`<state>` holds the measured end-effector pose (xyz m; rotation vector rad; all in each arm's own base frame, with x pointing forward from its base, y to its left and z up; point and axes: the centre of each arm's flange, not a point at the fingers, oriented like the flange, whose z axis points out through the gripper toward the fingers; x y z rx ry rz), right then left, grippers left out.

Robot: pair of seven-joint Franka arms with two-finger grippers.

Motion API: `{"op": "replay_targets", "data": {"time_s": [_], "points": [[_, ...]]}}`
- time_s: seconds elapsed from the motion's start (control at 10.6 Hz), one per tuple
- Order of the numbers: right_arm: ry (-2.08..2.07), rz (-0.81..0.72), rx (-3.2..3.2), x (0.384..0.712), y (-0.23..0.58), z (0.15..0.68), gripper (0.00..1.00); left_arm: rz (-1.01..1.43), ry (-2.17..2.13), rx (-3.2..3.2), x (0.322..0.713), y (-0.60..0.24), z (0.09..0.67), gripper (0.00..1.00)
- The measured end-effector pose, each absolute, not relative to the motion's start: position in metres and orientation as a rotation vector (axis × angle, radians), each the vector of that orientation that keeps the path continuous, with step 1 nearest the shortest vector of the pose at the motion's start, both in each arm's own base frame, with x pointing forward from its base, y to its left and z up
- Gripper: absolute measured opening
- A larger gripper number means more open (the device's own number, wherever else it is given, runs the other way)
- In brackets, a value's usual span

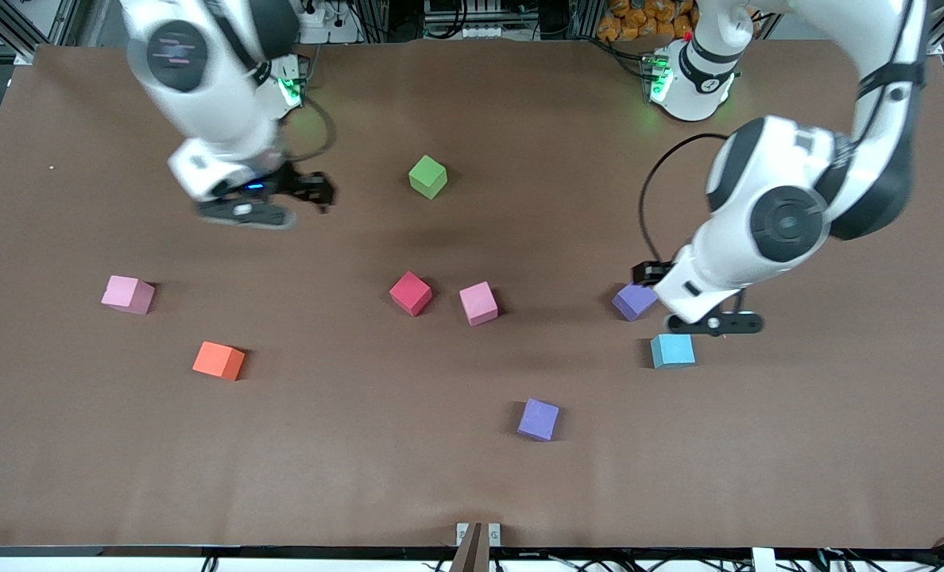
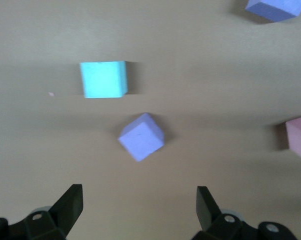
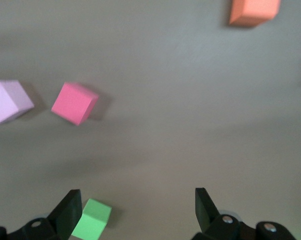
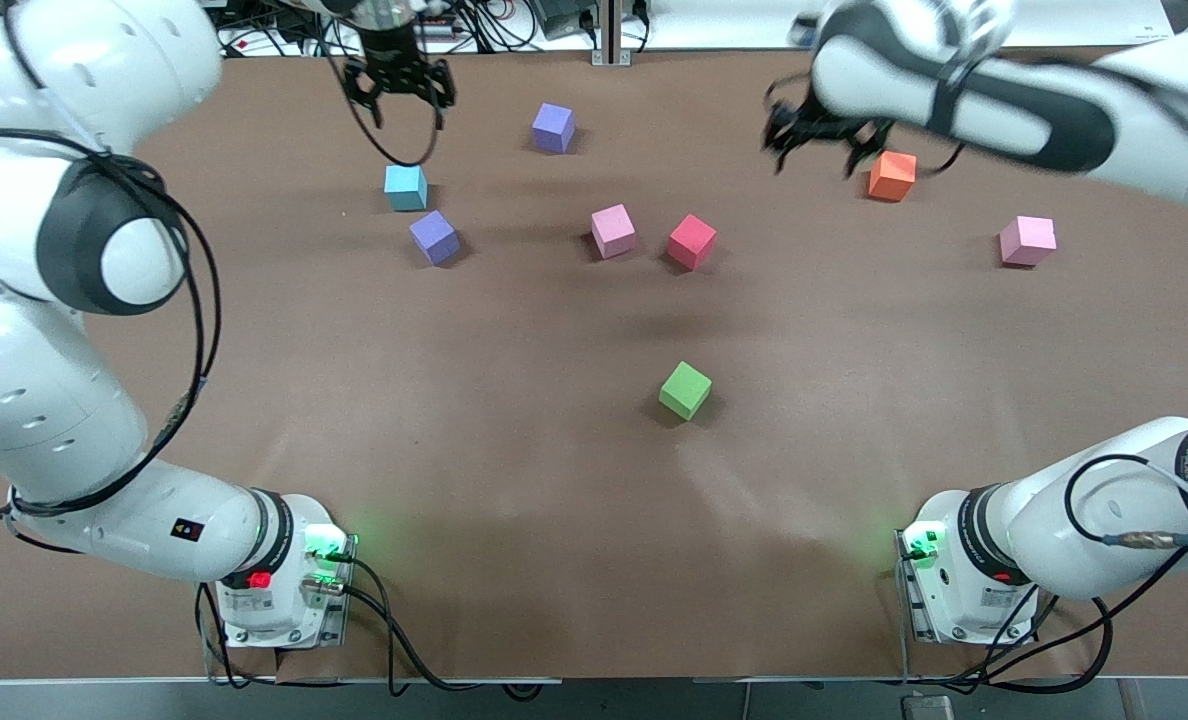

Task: Arrange blocks into number 1
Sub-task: 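Grasp the pink cube with the left gripper while the right grasps green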

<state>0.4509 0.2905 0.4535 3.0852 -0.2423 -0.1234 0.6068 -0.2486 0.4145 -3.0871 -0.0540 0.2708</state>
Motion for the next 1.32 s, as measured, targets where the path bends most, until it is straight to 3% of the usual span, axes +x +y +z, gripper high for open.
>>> {"op": "replay_targets", "data": {"time_s": [0.57,1.32], "points": [[-0.538,-0.108,3.058,0.338,0.391,0.352,1.00,0.151,-0.433,-3.098,0.586,-0.385,0.336,1.00],[-0.634,-0.084,3.034,0.298,0.406,0.267,1.00,-0.019,-0.854,-3.150,0.560,-0.476,0.271,1.00]]}}
